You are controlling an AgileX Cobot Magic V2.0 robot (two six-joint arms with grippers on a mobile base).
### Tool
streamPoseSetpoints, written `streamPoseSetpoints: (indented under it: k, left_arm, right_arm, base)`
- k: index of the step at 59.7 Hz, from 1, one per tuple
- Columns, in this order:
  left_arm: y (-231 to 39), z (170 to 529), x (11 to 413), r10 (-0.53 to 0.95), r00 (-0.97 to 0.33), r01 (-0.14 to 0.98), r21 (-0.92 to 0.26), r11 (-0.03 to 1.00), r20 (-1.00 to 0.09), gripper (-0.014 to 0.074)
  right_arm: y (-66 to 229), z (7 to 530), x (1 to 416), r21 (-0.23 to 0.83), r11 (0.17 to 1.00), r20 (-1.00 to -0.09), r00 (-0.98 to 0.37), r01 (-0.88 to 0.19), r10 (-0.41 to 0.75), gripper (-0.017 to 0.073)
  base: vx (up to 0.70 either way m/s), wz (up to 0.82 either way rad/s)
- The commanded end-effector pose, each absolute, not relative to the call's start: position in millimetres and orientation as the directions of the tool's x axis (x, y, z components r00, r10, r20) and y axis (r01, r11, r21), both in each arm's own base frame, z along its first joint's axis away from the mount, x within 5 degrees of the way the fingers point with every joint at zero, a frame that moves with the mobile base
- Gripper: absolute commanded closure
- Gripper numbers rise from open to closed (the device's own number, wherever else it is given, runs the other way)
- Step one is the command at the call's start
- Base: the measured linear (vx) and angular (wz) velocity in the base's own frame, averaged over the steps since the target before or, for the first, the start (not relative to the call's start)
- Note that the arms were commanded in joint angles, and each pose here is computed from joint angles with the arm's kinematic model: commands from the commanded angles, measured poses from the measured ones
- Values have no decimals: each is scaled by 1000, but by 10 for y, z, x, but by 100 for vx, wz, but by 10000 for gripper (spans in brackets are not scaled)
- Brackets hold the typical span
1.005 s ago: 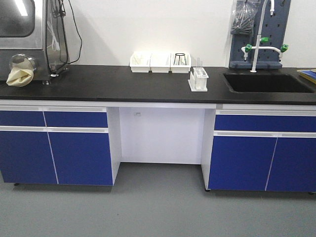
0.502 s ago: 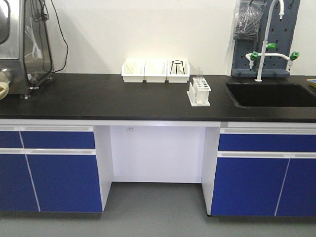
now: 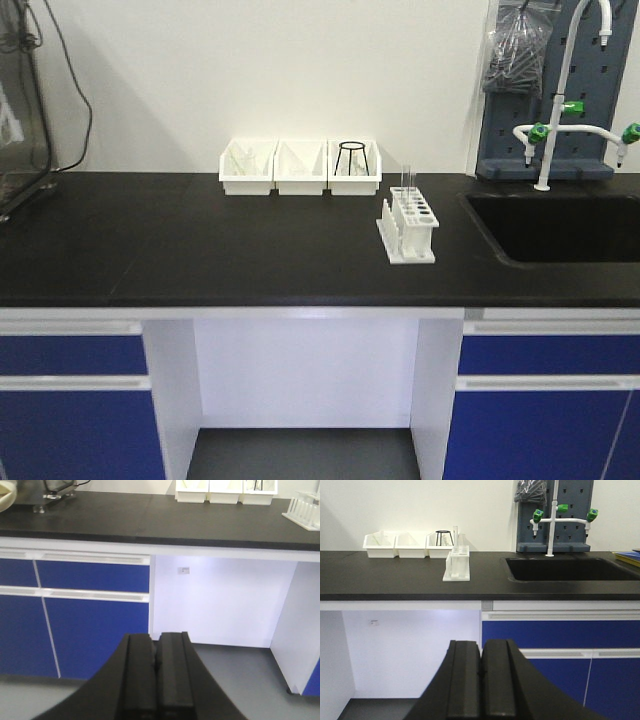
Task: Flip and reinsert test tube from rack
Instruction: 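Drive the base toward the bench with the white test-tube rack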
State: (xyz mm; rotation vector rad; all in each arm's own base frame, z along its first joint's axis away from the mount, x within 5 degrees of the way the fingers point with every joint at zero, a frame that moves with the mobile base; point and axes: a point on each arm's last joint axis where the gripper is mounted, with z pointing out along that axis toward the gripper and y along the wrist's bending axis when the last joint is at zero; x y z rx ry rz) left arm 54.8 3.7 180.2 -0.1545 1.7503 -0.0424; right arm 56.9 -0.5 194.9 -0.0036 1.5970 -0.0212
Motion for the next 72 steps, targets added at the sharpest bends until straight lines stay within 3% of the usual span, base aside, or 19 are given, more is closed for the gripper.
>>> streamPoseSetpoints:
  k: [1, 72]
  left_arm:
    - [28, 1872, 552, -127, -91, -57, -122, 991, -988, 600]
    - [28, 1872, 552, -127, -91, -57, -122, 991, -988, 600]
  right_arm:
    - [-9, 2027, 560, -19, 1000, -998, 65, 18, -20, 571]
    - [-9, 2027, 560, -19, 1000, -998, 65, 18, -20, 571]
  base:
    - [59, -8]
    - [54, -3]
